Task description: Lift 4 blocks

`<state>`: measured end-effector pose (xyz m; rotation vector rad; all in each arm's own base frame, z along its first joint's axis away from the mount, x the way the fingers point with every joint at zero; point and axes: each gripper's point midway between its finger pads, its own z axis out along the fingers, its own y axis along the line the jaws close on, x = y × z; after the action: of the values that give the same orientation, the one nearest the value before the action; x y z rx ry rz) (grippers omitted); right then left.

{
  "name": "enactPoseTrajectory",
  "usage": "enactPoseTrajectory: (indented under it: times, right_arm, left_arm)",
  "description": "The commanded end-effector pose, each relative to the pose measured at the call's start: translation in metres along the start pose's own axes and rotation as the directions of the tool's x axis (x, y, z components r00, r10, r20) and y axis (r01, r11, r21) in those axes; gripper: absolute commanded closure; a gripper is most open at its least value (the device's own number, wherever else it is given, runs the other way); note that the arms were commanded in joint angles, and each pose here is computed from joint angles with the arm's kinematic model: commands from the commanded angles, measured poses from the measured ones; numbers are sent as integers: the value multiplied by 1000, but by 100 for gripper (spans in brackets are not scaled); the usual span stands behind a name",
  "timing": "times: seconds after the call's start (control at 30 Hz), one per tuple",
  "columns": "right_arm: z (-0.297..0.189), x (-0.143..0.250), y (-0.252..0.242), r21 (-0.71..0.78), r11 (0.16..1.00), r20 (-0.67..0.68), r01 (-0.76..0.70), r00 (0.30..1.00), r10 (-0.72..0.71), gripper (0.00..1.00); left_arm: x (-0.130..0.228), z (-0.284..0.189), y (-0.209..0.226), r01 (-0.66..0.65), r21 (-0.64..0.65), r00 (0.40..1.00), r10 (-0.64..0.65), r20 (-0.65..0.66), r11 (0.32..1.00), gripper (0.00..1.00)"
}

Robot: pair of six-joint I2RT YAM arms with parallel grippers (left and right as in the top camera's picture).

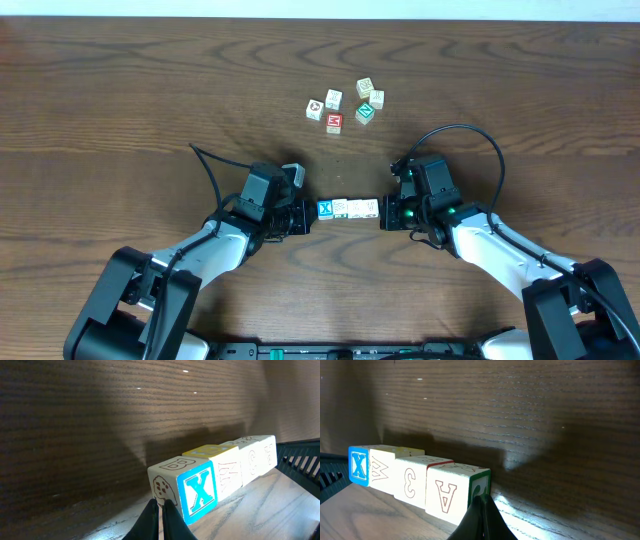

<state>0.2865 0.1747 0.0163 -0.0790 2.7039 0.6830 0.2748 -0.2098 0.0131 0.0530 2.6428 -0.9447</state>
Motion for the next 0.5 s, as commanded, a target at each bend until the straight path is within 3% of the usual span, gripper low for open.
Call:
enactPoseTrajectory:
  times: [0.0,0.47]
  right_arm:
    - [0,14,39,-178,983,-65,41,996,-53,99]
    - [-4,10,44,-198,979,-52,56,996,-68,99]
  left_arm:
    - [0,1,-35,-47,112,998,50,-26,993,93]
    - [-7,0,-38,-59,114,998,60,-10,992,93]
